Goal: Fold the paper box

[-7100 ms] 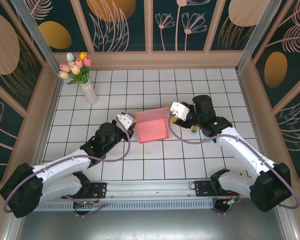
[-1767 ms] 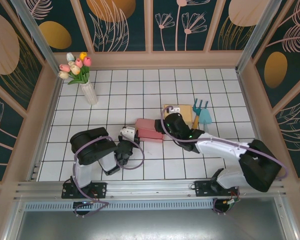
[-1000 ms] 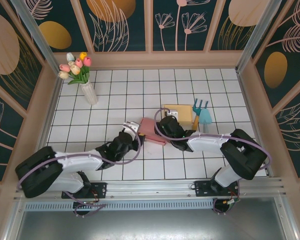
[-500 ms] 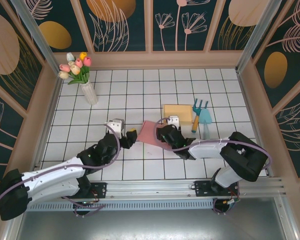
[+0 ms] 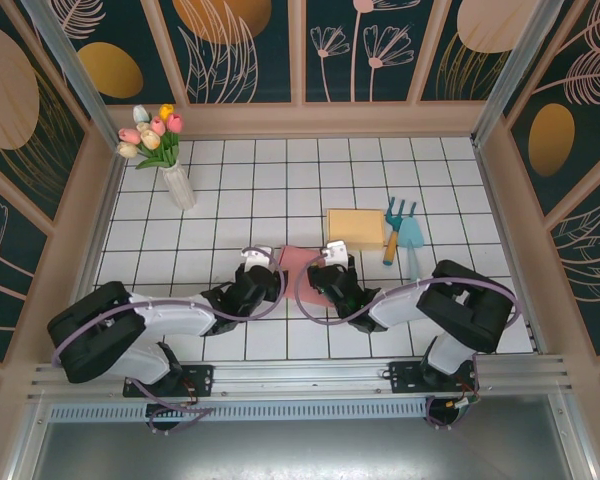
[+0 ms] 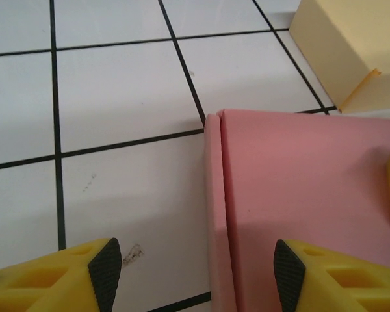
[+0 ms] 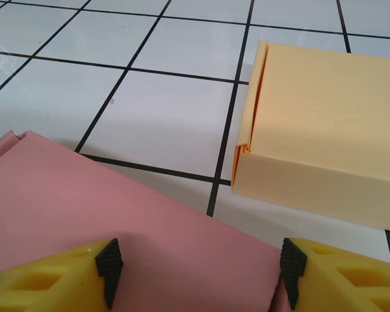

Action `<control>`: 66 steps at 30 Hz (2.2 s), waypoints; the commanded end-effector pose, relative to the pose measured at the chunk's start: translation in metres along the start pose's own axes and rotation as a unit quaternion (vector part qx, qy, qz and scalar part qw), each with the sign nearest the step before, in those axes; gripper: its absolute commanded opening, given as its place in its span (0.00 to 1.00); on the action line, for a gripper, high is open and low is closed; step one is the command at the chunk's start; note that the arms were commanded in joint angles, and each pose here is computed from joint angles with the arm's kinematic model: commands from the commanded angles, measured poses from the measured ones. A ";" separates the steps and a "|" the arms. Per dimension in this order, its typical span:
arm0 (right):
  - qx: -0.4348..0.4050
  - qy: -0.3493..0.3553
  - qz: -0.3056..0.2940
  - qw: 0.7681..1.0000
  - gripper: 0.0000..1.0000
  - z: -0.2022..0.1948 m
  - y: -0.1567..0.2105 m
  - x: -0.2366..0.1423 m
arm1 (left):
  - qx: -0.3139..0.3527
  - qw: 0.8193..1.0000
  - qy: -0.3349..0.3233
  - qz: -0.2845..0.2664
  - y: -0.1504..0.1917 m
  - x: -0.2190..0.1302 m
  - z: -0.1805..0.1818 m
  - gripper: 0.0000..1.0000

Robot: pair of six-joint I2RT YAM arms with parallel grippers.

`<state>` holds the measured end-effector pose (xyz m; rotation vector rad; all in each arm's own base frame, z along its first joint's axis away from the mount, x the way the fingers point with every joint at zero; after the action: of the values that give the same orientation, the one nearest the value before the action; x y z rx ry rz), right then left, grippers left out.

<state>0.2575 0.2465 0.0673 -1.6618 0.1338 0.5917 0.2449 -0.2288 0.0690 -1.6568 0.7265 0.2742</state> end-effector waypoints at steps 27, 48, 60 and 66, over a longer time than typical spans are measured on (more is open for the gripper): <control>0.178 -0.098 0.097 0.974 0.67 -0.015 0.002 -0.036 | -0.033 0.999 -0.003 -0.002 0.006 0.004 0.004 0.63; 0.151 -0.097 0.140 0.974 0.64 -0.016 0.041 -0.028 | -0.271 0.956 -0.035 0.111 -0.015 -0.032 -0.017 0.99; 0.144 -0.090 0.132 0.977 0.64 -0.023 0.038 -0.034 | -0.247 0.937 -0.163 0.188 -0.009 -0.010 -0.027 0.99; 0.139 -0.091 0.139 0.976 0.64 -0.022 0.040 -0.032 | -0.233 0.938 -0.178 0.186 -0.011 0.005 -0.032 0.98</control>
<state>0.2250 0.2210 0.0596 -1.2752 0.2534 0.8700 0.2466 -0.2631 0.0800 -1.8774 0.7468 1.0345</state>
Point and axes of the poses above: each hand's point on the last joint's axis, 136 mm out from that joint toward the fingers, its own x axis out along the fingers, its own z axis along the line the jaws close on, y = z × x, the point moved 2 cm from there along -x, back along the fingers, and after that the axes turned 5 degrees about -x, right-handed, at the moved point
